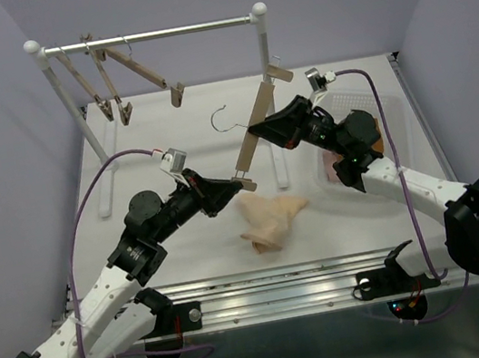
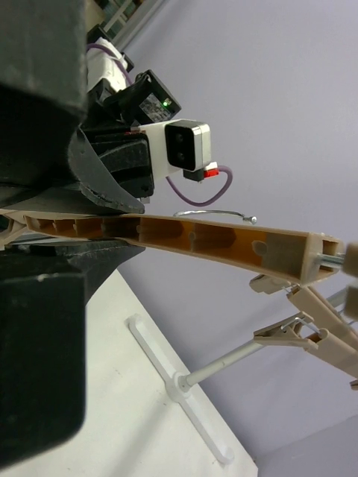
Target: Remove the underwear clipped to the hanger
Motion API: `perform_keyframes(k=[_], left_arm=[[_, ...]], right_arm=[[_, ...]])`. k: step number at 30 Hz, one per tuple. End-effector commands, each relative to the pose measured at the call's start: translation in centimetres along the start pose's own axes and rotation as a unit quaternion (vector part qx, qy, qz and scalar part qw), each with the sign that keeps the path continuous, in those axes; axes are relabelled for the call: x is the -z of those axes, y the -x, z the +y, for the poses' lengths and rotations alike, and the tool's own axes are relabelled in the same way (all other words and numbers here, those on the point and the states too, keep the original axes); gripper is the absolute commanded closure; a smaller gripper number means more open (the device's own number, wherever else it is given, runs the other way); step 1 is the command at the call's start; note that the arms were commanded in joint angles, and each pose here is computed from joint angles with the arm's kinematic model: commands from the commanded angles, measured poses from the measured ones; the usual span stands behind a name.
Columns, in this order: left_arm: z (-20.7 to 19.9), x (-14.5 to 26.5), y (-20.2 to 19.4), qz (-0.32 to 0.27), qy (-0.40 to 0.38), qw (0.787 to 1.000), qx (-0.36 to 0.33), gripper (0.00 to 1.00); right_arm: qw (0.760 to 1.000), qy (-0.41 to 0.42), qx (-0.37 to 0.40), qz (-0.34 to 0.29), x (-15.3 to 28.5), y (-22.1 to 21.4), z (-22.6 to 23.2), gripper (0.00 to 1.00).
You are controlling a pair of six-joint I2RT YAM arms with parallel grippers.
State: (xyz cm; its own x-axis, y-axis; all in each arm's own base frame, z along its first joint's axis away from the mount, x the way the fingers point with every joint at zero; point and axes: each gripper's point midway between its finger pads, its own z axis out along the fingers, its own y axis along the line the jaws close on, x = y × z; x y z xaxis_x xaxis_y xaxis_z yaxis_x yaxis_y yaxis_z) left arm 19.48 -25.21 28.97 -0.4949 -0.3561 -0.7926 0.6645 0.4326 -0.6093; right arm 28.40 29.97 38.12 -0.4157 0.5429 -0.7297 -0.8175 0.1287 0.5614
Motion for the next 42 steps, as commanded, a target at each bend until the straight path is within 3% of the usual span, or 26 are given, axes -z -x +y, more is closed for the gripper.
perform_keyframes(k=[1,5,7,9,10,13,19,24,26,27,30,31,33,36,37,38,39,42], left_arm=[[-2.9,0.7,3.3,-0.068,-0.054,0.995,-0.043,1.0],[-2.4,0.7,3.6,-0.07,-0.034,0.996,-0.044,1.0],[-1.5,0.3,3.3,-0.056,-0.008,0.998,-0.038,0.59],[-1.1,0.1,3.2,-0.048,0.003,0.998,-0.037,0.26],[-1.1,0.0,3.2,-0.049,0.002,0.998,-0.038,0.01],[-0.9,-0.4,3.6,-0.054,0.007,0.998,-0.043,0.01],[-2.2,-1.6,6.0,-0.083,-0.017,0.993,-0.078,0.01],[-2.4,-3.9,6.2,-0.059,-0.031,0.993,-0.101,0.01],[-2.5,-4.8,5.8,-0.042,-0.043,0.992,-0.107,0.07],[-2.6,-5.0,5.7,-0.036,-0.048,0.992,-0.107,0.2],[-2.8,-5.7,5.4,-0.024,-0.059,0.992,-0.111,0.45],[-2.9,-5.8,5.6,-0.025,-0.062,0.991,-0.112,0.69],[-3.1,-5.8,5.8,-0.03,-0.062,0.992,-0.109,1.0],[-3.4,-5.2,6.5,-0.048,-0.061,0.991,-0.109,1.0],[-3.1,-5.0,6.9,-0.06,-0.047,0.991,-0.106,1.0],[-3.1,-4.5,7.3,-0.069,-0.039,0.992,-0.103,1.0],[-2.9,-4.2,7.6,-0.077,-0.029,0.991,-0.102,1.0],[-1.4,-3.1,8.5,-0.096,0.029,0.99,-0.094,1.0]], right_arm=[[0.999,0.001,0.053,0.004,-0.5,0.3,-0.7,0.99],[0.998,0.006,0.063,0.002,-0.5,0.7,-0.3,0.99],[0.998,0.01,0.064,0.003,-0.5,0.7,0.0,0.99],[0.998,0.012,0.063,0.004,-0.4,0.7,0.1,0.99],[0.998,0.013,0.057,0.005,-0.4,0.6,0.2,0.99],[0.999,0.018,0.043,0.007,-0.2,0.4,0.4,0.99],[0.999,0.033,0.026,0.005,0.1,0.4,1.3,0.99],[0.999,0.051,0.011,0.0,0.1,0.7,2.2,0.99],[0.999,0.054,0.006,-0.001,0.1,0.7,2.4,0.99],[0.999,0.052,0.003,-0.004,0.1,0.8,2.4,0.99],[0.999,0.051,-0.002,-0.009,0.1,0.9,2.4,0.99],[0.999,0.052,0.0,-0.01,0.2,1.0,2.5,0.99],[0.999,0.047,0.001,-0.015,0.3,1.0,2.3,0.99],[1.0,0.022,0.0,-0.013,0.4,0.8,1.3,0.99],[1.0,0.018,0.016,-0.013,0.4,1.0,1.3,0.89],[1.0,-0.004,0.01,0.0,0.5,0.4,0.4,0.72],[1.0,-0.015,0.016,0.003,0.5,0.3,0.0,0.37],[0.997,-0.061,0.038,0.024,1.1,-0.4,-1.6,0.0]])
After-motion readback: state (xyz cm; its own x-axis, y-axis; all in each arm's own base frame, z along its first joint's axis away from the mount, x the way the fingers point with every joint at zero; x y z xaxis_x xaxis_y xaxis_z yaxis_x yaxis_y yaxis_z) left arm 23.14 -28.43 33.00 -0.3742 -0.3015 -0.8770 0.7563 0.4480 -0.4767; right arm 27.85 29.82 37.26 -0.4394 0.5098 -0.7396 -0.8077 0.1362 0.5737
